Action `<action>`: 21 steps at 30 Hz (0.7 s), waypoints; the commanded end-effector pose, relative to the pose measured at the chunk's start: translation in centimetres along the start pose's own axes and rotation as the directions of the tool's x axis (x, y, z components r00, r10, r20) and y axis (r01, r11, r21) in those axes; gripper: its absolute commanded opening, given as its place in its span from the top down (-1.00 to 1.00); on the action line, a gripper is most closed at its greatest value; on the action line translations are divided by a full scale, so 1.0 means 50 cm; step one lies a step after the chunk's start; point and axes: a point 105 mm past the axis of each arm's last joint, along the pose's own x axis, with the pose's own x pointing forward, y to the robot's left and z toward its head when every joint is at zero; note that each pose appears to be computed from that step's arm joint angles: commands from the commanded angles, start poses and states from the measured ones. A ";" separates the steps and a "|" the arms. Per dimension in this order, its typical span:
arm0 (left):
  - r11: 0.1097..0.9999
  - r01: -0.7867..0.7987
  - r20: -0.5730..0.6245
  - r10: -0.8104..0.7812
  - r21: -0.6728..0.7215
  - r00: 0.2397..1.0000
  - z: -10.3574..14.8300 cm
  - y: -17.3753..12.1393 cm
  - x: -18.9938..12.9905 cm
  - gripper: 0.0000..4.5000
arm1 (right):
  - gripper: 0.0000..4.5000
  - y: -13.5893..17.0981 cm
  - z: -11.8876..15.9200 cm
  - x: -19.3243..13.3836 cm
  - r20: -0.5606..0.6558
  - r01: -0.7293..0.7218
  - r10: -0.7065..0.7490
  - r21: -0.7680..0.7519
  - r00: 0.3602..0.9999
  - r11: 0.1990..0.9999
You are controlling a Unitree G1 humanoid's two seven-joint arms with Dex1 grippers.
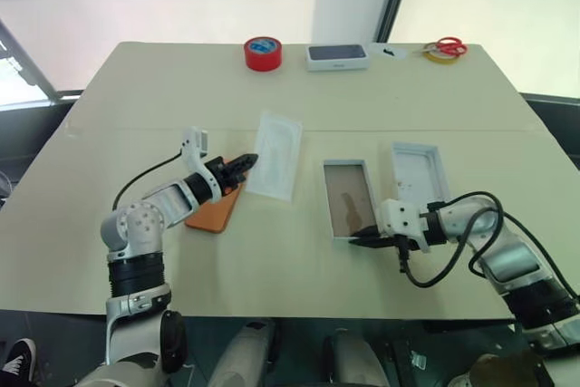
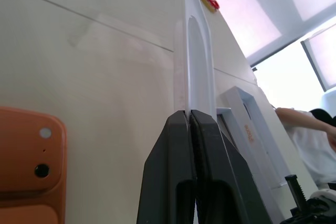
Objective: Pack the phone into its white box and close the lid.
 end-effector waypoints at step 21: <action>0.988 0.104 0.056 -0.099 -0.112 0.994 -0.027 -0.064 0.043 1.00 | -0.53 -0.130 0.030 -0.051 0.032 0.310 -0.310 -0.001 0.950 0.951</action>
